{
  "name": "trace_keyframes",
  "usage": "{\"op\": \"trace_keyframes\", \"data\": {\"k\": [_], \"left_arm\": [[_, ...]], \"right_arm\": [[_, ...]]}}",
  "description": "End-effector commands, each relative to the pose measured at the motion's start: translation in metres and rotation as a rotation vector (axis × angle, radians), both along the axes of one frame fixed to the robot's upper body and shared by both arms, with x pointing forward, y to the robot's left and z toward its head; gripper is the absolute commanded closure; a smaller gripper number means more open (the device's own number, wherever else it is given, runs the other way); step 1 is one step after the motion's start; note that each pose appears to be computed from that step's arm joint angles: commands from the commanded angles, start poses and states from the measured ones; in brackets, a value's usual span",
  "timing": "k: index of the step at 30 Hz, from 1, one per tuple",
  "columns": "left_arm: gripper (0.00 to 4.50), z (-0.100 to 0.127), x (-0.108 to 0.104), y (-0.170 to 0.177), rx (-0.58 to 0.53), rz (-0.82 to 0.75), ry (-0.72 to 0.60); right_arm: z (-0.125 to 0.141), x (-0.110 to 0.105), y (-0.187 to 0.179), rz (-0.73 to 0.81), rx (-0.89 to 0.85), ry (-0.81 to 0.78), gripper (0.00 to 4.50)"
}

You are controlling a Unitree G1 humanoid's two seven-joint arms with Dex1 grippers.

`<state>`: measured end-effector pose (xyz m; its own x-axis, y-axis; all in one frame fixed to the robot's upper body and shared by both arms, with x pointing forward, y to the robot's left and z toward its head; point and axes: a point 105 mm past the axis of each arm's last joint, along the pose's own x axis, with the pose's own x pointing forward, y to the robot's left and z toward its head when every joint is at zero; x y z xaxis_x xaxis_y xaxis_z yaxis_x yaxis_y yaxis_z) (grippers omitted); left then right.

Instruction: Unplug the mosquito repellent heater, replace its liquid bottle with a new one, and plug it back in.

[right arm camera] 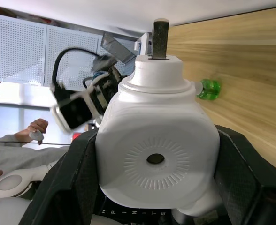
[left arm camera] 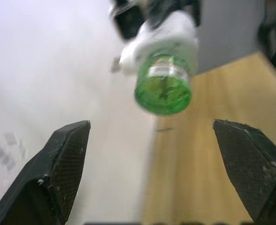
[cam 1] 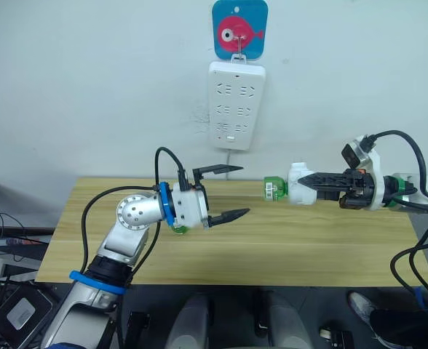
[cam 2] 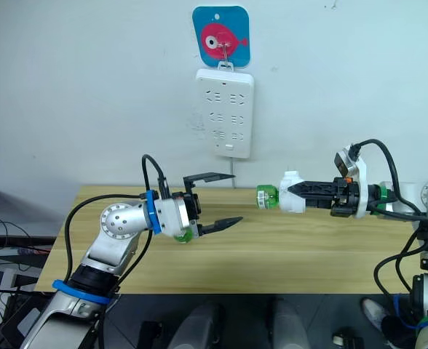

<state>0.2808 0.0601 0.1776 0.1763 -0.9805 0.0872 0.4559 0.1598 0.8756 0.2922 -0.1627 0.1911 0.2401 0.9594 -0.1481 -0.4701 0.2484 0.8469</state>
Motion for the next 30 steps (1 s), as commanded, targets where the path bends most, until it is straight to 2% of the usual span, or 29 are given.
{"op": "trace_keyframes", "data": {"k": [1,9,19,22,27,30], "left_arm": [[0.03,0.011,-0.012,-0.009,-0.026,-0.055,-0.19],[0.03,0.014,-0.007,-0.023,-0.035,-0.078,-0.29],[0.03,0.015,-0.008,-0.028,-0.048,-0.104,-0.302],[0.61,0.015,-0.009,-0.028,-0.045,-0.121,-0.289],[2.2,0.012,-0.01,-0.027,-0.037,-0.126,-0.277],[2.24,0.011,-0.012,-0.027,-0.033,-0.14,-0.267]], "right_arm": [[0.018,-0.004,0.007,0.047,0.026,-0.064,1.53],[0.017,-0.017,0.021,0.135,0.036,-0.071,1.53],[0.017,-0.023,0.025,0.158,0.044,-0.069,1.53],[0.017,-0.024,0.025,0.16,0.044,-0.064,1.53],[0.017,-0.025,0.026,0.166,0.045,-0.061,1.53],[0.017,-0.026,0.026,0.174,0.043,-0.059,1.53]]}}
